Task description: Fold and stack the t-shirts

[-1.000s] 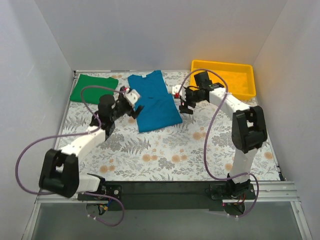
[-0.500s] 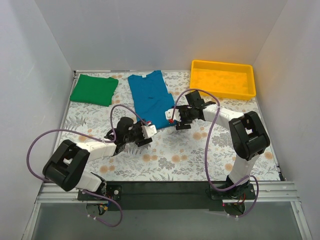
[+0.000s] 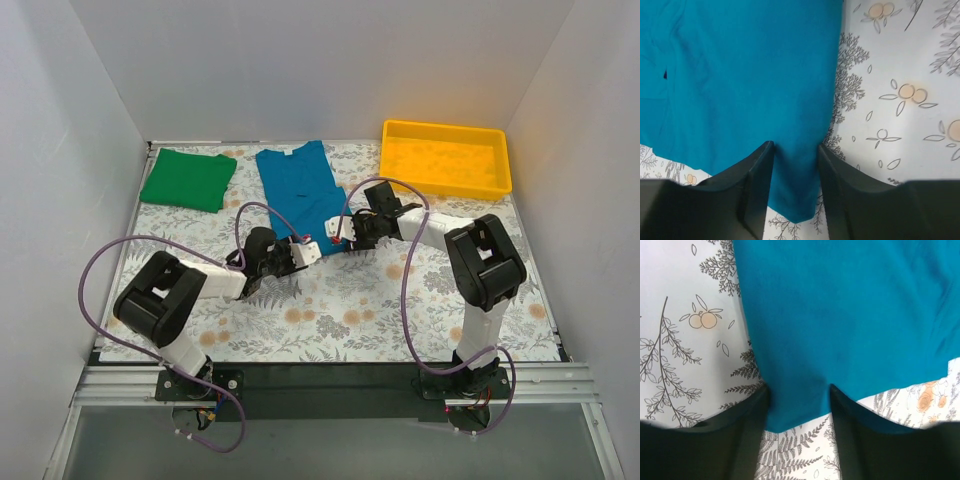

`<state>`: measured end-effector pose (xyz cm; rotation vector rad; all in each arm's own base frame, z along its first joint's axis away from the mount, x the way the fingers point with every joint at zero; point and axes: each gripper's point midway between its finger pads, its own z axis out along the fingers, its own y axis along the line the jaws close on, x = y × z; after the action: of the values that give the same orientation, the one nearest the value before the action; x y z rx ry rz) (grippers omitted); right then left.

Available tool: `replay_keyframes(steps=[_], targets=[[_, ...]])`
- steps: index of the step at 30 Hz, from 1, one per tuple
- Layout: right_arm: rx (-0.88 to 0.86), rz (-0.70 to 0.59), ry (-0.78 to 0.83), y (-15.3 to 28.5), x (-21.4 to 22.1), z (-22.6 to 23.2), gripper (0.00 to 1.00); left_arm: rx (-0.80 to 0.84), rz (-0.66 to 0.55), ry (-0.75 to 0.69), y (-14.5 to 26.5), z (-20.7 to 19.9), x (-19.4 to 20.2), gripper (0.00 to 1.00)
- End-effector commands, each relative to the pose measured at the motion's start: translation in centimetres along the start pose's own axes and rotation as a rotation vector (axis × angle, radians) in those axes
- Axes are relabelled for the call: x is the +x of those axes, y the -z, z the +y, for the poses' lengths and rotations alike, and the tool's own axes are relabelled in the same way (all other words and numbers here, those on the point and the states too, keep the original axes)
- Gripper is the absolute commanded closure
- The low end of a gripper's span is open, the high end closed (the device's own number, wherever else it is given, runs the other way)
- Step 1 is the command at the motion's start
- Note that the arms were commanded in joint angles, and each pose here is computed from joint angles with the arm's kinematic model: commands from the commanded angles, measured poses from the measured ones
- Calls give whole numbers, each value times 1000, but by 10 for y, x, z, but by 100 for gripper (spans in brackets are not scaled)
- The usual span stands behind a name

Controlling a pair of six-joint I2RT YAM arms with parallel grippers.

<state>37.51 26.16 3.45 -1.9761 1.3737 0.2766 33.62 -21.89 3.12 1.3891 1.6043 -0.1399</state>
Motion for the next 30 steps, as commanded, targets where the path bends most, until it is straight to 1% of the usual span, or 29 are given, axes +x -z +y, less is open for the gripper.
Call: replay_keyframes(steps=[1, 3, 4, 5, 6, 7, 8, 9, 10, 12, 13, 14, 16, 17, 18, 19, 20, 21, 23, 24, 25, 27, 30], targets=[[-32, 36, -12, -12, 12, 8, 48, -32, 42, -16, -5, 11, 10, 63], [-48, 33, -17, -14, 13, 13, 58, -15, 62, -5, -7, 6, 16, 71], [-56, 29, -16, -14, 13, 16, 65, -4, 65, -3, -7, 3, 17, 77], [-72, 25, -7, -14, 13, 21, 69, 1, 66, -2, -7, 2, 18, 82], [-98, 17, -9, -13, 12, 28, 77, 5, 66, 3, -6, 0, 18, 87], [-114, 10, -6, -11, 10, 33, 93, 14, 68, 6, -4, -3, 20, 100], [-133, 3, -2, -10, 10, 40, 97, 17, 67, 11, -3, -4, 20, 100], [-168, -13, 0, -8, 8, 51, 99, 33, 62, 18, -1, -9, 19, 100], [-182, -23, 4, -3, 4, 55, 99, 56, 33, 37, 2, -13, 10, 100], [-233, -55, -1, 3, -4, 70, 99, 115, 24, 41, 8, -33, 2, 100], [-293, -47, -31, 13, -5, 86, 99, 129, 11, 51, 12, -41, -4, 100], [-319, -46, -40, 19, -7, 94, 99, 168, 3, 53, 22, -55, -8, 100], [-397, -41, -57, 37, -9, 125, 99, 252, -28, 48, 32, -84, -25, 100], [-417, -43, -62, 44, -9, 136, 99, 320, -42, 58, 45, -103, -31, 100], [-441, -61, -53, 56, -13, 159, 99, 374, -51, 61, 52, -125, -39, 100], [-452, -66, -56, 63, -14, 170, 99, 400, -55, 67, 58, -135, -43, 100], [-473, -70, -67, 71, -17, 184, 99, 427, -56, 109, 69, -145, -49, 100], [-479, -75, -72, 82, -18, 203, 99, 481, -66, 107, 77, -164, -57, 100], [-492, -81, -82, 95, -21, 222, 99, 523, -59, 139, 89, -181, -62, 100], [-466, -99, -63, 103, -28, 224, 99, 541, -73, 156, 98, -192, -71, 100], [-487, -98, -75, 107, -26, 240, 99, 551, -77, 161, 102, -198, -74, 100], [-466, -107, -59, 114, -32, 244, 99, 580, -104, 146, 111, -212, -83, 100], [-426, -108, -60, 119, -39, 234, 99, 567, -113, 137, 112, -212, -88, 100]])
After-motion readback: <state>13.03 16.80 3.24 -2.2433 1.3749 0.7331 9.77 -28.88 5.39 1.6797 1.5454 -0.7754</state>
